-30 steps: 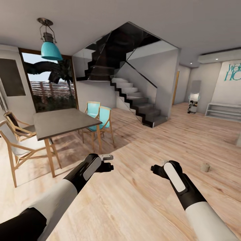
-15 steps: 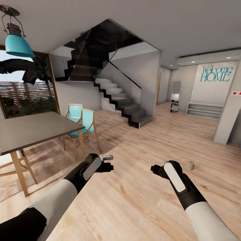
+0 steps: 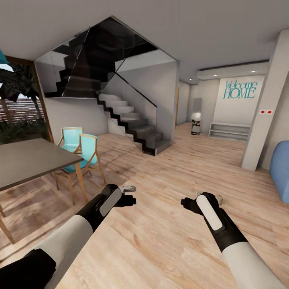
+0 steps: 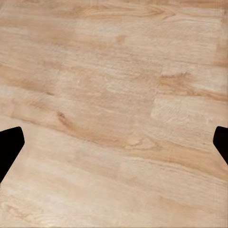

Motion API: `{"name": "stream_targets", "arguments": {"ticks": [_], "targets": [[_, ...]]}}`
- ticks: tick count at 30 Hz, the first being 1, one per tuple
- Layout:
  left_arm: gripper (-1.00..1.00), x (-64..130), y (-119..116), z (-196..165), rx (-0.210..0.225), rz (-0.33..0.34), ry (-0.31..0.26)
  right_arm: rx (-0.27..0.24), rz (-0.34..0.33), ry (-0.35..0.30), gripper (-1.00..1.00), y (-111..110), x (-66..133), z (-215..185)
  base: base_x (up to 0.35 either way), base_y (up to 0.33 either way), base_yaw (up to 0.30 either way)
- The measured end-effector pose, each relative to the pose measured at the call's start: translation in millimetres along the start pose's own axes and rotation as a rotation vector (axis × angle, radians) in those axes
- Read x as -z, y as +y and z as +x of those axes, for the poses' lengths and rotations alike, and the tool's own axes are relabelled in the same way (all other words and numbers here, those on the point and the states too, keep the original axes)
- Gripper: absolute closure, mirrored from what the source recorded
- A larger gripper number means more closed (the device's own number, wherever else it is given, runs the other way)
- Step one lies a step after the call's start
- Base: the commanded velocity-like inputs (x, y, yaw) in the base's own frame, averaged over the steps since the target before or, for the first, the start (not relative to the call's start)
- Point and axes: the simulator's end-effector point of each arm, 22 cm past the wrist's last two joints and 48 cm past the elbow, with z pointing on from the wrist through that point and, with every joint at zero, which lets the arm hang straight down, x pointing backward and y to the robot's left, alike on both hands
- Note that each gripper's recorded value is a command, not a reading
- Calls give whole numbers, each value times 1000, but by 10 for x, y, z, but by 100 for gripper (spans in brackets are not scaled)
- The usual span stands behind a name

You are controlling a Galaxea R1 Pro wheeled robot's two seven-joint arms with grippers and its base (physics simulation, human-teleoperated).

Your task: Place each of the two pumpkins and all three candles from the living room inside a cabinet in the living room (use any cabinet), then make sure every cabinet is closed, and position the cauldron so it is next to a table in the living room.

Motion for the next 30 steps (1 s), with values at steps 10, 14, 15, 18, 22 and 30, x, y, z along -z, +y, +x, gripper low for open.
{"name": "stream_targets", "arguments": {"ticks": [10,14,15,18,22,30], "targets": [[-100,1,0,0,0,0,0,0,0,0,-100,1,1,0,337,0,-14],[-100,4,-2,-3,0,0,-1,-1,-1,0,-100,2,4,-2,337,0,-167],[-100,5,-2,-4,0,0,-1,-1,-1,0,-100,2,5,-3,337,0,-224],[-100,10,-3,-8,-1,0,-2,-1,-2,-1,-100,4,10,-6,337,0,-247],[-100,19,-5,-14,-1,0,-4,-1,-3,-3,-100,6,18,-11,337,0,-267],[-100,36,-8,-25,-1,0,-7,-1,-4,-6,-100,10,34,-23,337,0,-274]]}}
